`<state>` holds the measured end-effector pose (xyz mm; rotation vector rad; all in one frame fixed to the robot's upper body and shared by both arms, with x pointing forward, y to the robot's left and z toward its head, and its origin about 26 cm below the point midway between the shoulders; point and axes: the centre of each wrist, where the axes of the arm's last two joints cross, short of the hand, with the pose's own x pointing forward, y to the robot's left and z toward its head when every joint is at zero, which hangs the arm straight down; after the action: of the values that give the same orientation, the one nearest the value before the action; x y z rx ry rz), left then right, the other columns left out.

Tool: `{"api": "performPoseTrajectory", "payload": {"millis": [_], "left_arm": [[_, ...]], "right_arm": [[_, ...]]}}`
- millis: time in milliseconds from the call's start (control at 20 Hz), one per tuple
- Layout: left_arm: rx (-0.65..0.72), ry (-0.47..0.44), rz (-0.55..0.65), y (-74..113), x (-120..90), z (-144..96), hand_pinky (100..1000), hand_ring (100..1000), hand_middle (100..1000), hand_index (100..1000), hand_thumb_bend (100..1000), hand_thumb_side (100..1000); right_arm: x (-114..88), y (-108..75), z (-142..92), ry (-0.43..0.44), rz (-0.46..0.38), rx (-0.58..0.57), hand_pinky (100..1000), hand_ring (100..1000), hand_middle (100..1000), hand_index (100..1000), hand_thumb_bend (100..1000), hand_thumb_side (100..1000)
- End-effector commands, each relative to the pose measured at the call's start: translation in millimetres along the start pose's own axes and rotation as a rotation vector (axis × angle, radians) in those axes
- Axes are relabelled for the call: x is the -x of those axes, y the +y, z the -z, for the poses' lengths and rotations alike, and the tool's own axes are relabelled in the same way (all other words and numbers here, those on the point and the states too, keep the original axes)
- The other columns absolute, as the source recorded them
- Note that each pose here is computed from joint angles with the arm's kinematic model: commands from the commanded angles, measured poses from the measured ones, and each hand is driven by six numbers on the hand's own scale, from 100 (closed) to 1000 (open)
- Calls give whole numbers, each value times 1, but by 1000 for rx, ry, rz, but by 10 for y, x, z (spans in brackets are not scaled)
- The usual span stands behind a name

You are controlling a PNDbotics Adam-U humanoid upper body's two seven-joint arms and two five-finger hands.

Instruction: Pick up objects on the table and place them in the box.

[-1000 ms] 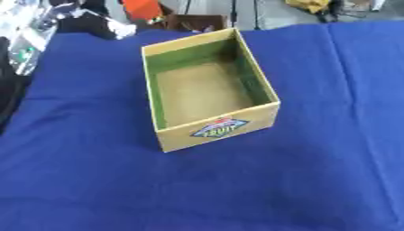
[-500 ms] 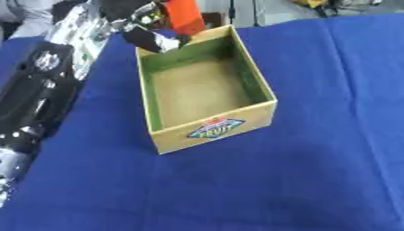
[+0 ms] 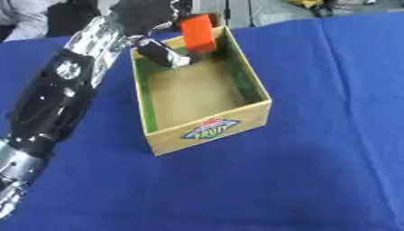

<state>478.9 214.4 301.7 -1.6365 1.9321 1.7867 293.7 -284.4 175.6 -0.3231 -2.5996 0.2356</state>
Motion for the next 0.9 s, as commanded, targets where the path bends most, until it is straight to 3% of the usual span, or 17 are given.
{"api": "performPoseTrajectory", "payload": {"millis": [50, 150, 200, 250, 400, 450, 500, 550, 600, 650, 700, 900], "left_arm": [[5, -4, 41, 25, 51, 15, 469, 673, 567, 592, 113, 953], [19, -18, 52, -14, 29, 9, 524, 698, 592, 643, 180, 1000], [26, -22, 59, -30, 16, 5, 530, 703, 597, 651, 165, 1000], [38, -30, 69, -47, -3, 2, 584, 742, 638, 751, 214, 1000], [62, -38, 100, -79, -28, -11, 630, 790, 742, 927, 280, 1000], [69, -33, 109, -92, -24, -22, 710, 866, 879, 1000, 333, 1000], [78, -27, 116, -106, -17, -36, 767, 901, 921, 1000, 371, 1000], [84, -25, 125, -113, -14, -44, 893, 965, 992, 1000, 472, 1000], [82, -28, 131, -114, -13, -50, 893, 968, 997, 1000, 498, 1000], [71, -27, 134, -110, -12, -53, 887, 968, 1000, 1000, 585, 1000], [54, -24, 130, -105, -12, -58, 878, 963, 998, 1000, 588, 1000], [-93, 43, 94, 15, 8, -55, 622, 845, 867, 1000, 460, 1000]], "right_arm": [[-62, -13, 67, -33, 8, -3, 796, 727, 564, 715, 100, 808], [-62, -13, 71, -33, 10, -4, 796, 727, 563, 715, 100, 797], [-62, -12, 70, -31, 11, -4, 796, 727, 563, 715, 100, 807], [-61, -10, 67, -28, 11, -4, 797, 728, 563, 715, 100, 807], [-59, -6, 57, -21, 8, -5, 797, 728, 563, 716, 100, 807], [-59, -6, 55, -20, 7, -4, 797, 728, 562, 715, 100, 807], [-58, -6, 54, -19, 7, -3, 797, 728, 562, 715, 100, 806], [-59, -5, 55, -18, 7, -3, 797, 728, 562, 714, 100, 805], [-59, -4, 57, -19, 8, -3, 797, 728, 562, 714, 100, 805], [-60, -2, 60, -19, 9, -2, 797, 728, 562, 715, 100, 806], [-60, -2, 62, -19, 9, -2, 797, 728, 562, 715, 100, 806], [-58, -10, 53, -17, 6, 1, 798, 728, 562, 715, 100, 806]]}}
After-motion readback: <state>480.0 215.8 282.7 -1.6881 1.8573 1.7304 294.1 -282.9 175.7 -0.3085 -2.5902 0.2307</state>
